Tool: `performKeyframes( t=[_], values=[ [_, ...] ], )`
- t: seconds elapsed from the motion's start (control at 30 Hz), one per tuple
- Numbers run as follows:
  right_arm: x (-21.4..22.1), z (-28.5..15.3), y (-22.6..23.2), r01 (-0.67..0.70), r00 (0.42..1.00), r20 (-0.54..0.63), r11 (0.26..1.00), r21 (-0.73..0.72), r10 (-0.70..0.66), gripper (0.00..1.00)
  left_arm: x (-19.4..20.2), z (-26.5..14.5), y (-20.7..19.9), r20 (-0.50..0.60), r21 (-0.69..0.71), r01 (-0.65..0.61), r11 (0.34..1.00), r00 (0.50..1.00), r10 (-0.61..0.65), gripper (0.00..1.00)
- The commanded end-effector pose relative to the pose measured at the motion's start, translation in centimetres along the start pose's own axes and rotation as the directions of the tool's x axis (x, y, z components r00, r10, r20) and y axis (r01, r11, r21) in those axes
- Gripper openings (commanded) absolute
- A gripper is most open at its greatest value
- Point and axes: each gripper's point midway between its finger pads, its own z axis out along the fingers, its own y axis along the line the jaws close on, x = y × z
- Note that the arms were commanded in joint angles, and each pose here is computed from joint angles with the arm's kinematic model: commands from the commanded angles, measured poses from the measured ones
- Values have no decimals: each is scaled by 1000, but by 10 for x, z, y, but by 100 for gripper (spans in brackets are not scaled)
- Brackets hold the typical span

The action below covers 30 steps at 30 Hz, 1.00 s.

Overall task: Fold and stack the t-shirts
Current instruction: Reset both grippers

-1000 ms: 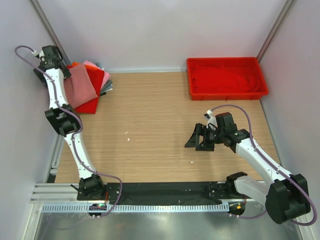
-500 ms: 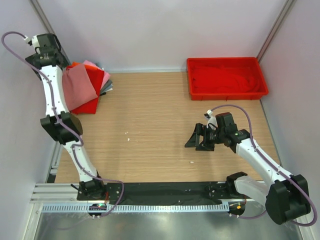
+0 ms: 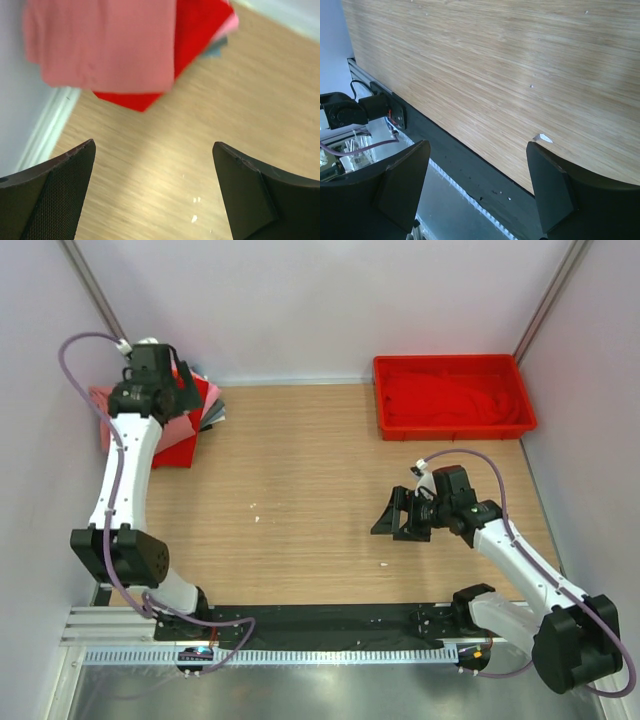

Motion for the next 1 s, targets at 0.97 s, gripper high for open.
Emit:
performKeyframes(
  t=[0.97],
  values=[
    [-61, -102, 55, -203, 869, 466, 979, 27, 167, 81, 218, -126, -32, -149, 547, -8, 837, 983, 107, 100]
  ],
)
